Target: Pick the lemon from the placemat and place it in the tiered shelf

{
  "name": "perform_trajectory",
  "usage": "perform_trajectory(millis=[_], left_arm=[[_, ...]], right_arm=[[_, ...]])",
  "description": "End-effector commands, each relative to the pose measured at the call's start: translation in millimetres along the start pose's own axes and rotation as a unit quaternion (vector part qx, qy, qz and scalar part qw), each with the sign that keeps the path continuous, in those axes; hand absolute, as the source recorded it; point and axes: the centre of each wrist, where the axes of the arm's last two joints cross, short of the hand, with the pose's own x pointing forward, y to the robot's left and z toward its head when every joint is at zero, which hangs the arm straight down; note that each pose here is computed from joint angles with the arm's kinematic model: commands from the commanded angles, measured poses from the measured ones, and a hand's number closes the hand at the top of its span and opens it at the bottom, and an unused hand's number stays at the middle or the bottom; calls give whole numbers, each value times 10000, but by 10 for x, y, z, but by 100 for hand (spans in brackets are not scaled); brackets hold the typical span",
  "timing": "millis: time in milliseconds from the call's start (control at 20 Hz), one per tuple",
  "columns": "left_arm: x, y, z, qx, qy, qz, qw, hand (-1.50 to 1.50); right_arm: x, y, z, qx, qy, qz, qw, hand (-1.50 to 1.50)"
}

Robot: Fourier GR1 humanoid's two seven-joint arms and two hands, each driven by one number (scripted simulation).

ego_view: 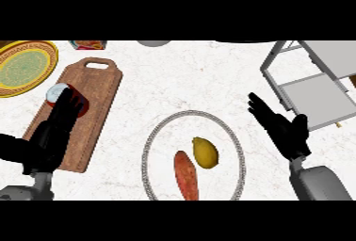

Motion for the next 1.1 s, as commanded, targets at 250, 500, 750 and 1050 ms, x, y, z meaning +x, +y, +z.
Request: perform_trajectory(millis=[250,500,750,1050], left_arm=[[-25,-381,-158,-611,-552,-1297,9881,0],[-21,-280,-106,-673,-287,-1072,9915,0],[-157,-352,-89,-899,-246,-1029,9903,0],[-143,-664,-295,-794,-272,-1066,9908,0]], right_arm=[[903,126,-435,137,-1214,-80,9925,-150],[379,-454,-79,-2052,-658,1702,9616,150],[-112,14,-209,-3137,-1398,274,9388,-150],[-137,-161,-88,-1692,-1806,16,9689,-150]])
